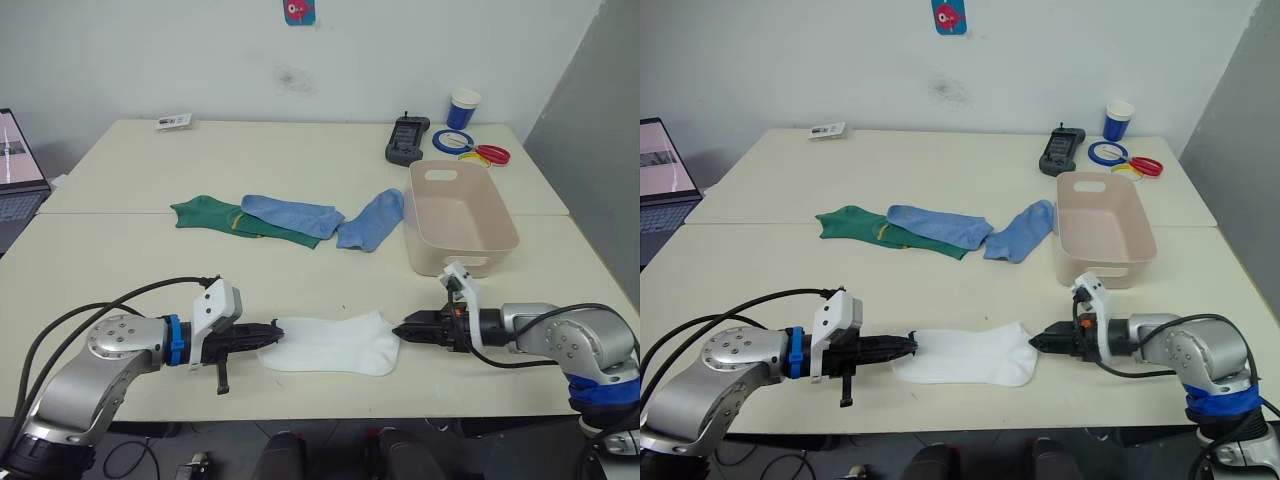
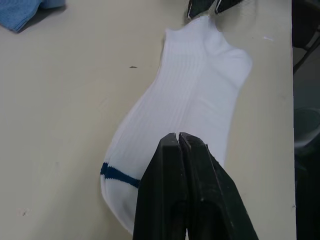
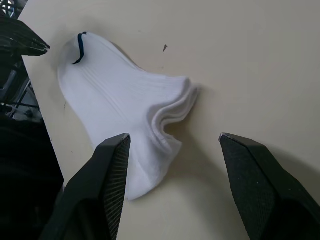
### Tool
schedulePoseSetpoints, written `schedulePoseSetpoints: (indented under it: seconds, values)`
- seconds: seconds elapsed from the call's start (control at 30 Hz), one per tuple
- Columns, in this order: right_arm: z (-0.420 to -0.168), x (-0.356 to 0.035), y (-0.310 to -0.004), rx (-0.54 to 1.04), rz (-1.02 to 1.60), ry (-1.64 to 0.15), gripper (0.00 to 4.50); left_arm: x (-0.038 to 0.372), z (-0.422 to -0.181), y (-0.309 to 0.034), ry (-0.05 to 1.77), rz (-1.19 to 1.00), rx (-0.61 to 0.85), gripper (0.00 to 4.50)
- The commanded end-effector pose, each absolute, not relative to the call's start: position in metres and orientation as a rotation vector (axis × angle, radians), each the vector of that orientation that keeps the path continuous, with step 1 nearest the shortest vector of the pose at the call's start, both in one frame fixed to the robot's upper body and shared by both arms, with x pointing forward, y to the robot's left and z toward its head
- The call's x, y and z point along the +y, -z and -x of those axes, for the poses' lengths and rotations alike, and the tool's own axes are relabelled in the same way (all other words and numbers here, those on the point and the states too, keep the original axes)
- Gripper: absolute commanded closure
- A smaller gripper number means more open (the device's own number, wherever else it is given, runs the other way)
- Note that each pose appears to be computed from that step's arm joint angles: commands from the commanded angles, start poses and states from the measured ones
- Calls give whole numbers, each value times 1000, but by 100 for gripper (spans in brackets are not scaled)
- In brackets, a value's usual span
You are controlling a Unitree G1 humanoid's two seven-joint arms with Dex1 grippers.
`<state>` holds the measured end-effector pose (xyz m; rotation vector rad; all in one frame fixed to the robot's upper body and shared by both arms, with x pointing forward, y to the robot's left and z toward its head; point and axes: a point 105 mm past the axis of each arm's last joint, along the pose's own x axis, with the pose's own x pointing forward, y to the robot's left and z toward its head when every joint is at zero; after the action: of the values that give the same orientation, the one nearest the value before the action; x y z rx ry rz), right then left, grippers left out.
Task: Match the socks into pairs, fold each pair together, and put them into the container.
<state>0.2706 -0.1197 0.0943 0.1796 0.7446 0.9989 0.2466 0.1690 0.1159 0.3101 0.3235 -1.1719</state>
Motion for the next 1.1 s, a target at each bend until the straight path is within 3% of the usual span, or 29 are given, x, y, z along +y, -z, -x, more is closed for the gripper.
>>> schedulePoseSetpoints:
  seconds: [0.03, 0.27, 0.3, 0.4, 0.6, 0.9, 1.1]
  values:
    - [-266, -109, -94, 744, -154, -1031, 146, 169, -248, -122, 1184, -345, 292, 448]
    - [-264, -88, -94, 743, -185, -1090, 146, 165, -243, -129, 1228, -331, 252, 448]
    - [-265, -88, -94, 736, -193, -1085, 163, 164, -243, -130, 1236, -338, 251, 450]
    - [-267, -93, -92, 745, -194, -1063, 237, 164, -241, -130, 1247, -364, 252, 450]
    - [-267, -115, -91, 773, -185, -1037, 446, 165, -244, -129, 1246, -395, 249, 450]
    - [-269, -120, -92, 788, -178, -1066, 446, 147, -253, -112, 1307, -489, 237, 450]
    - [-267, -118, -96, 792, -177, -1085, 446, 154, -258, -71, 1323, -658, 404, 450]
